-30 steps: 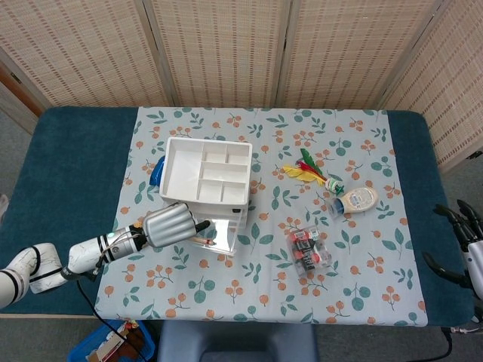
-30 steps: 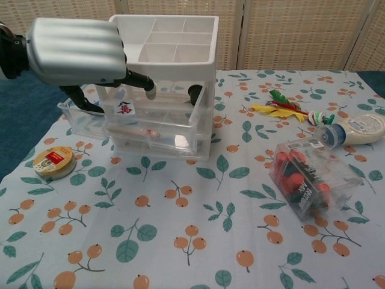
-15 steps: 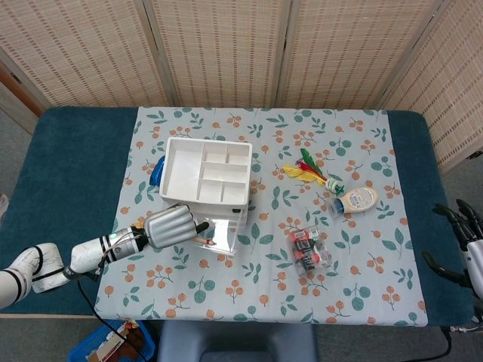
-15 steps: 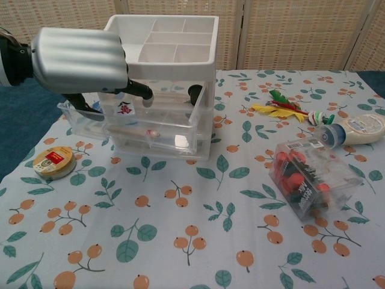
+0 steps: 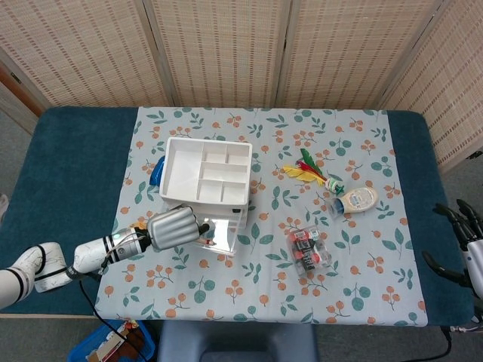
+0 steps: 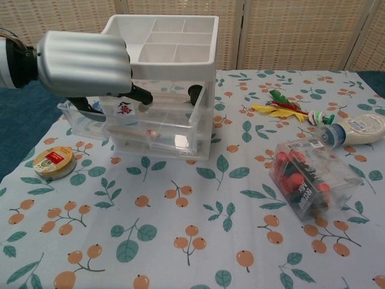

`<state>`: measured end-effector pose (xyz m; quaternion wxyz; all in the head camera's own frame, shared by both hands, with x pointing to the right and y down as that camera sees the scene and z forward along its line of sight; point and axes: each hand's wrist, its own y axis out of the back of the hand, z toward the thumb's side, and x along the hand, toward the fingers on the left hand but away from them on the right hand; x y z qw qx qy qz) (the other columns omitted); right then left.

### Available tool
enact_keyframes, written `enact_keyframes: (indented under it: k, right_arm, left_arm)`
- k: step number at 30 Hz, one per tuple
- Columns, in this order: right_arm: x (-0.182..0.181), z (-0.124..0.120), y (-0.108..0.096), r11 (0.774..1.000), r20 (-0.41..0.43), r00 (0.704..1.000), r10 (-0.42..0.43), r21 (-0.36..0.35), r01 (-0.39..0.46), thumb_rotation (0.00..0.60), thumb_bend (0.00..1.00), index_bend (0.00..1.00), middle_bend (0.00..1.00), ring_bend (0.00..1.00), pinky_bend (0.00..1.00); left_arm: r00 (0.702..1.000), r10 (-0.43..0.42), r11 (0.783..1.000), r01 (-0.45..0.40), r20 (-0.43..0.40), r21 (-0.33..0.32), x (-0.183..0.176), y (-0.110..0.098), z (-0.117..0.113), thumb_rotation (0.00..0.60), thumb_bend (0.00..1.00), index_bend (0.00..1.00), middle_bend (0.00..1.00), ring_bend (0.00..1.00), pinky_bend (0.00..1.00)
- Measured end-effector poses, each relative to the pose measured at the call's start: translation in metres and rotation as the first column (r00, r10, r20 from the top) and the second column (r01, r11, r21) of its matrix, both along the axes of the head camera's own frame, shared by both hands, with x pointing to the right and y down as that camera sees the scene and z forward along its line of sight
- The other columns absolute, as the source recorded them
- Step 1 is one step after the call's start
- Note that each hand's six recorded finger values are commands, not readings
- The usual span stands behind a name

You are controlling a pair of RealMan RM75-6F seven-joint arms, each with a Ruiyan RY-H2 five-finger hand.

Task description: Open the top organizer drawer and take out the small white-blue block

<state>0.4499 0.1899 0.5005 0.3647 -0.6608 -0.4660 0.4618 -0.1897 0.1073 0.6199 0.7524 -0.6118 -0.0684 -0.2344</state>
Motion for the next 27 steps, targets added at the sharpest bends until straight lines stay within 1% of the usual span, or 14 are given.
enact_keyframes:
  k: [2,9,19,27]
  right_arm:
    - [0.0,0.0,0.0,1.0,0.0,1.0,0.0,0.0,0.0,0.6,0.29,0.07,0.21,0.08,0.13]
    - [0.0,0.001,0.0,1.0,0.001,1.0,0.001,-0.002,-0.001,0.6,0.29,0.07,0.21,0.08,0.13]
    - [0.003,0.002,0.0,1.0,0.001,1.0,0.006,-0.004,-0.006,0.6,0.29,0.07,0.21,0.08,0.13]
    - [0.004,0.003,0.0,1.0,0.001,1.0,0.011,-0.007,-0.011,0.6,0.29,0.07,0.21,0.08,0.13]
  left_arm:
    - [1.0,0.004,1.0,-0.004,0.003,0.002,0.001,0.0,0.0,0.6,0.08,0.43,0.97,1.0,1.0]
    - [0.999,0.035,0.999,-0.035,0.024,0.009,0.006,0.003,0.0,0.6,0.08,0.43,0.97,1.0,1.0]
    - [0.998,0.052,0.998,-0.053,0.039,0.016,0.013,0.004,0.001,0.6,0.08,0.45,0.97,1.0,1.0]
    - [0.997,0.059,0.998,-0.06,0.04,0.01,0.019,0.006,0.002,0.6,0.08,0.5,0.97,1.0,1.0]
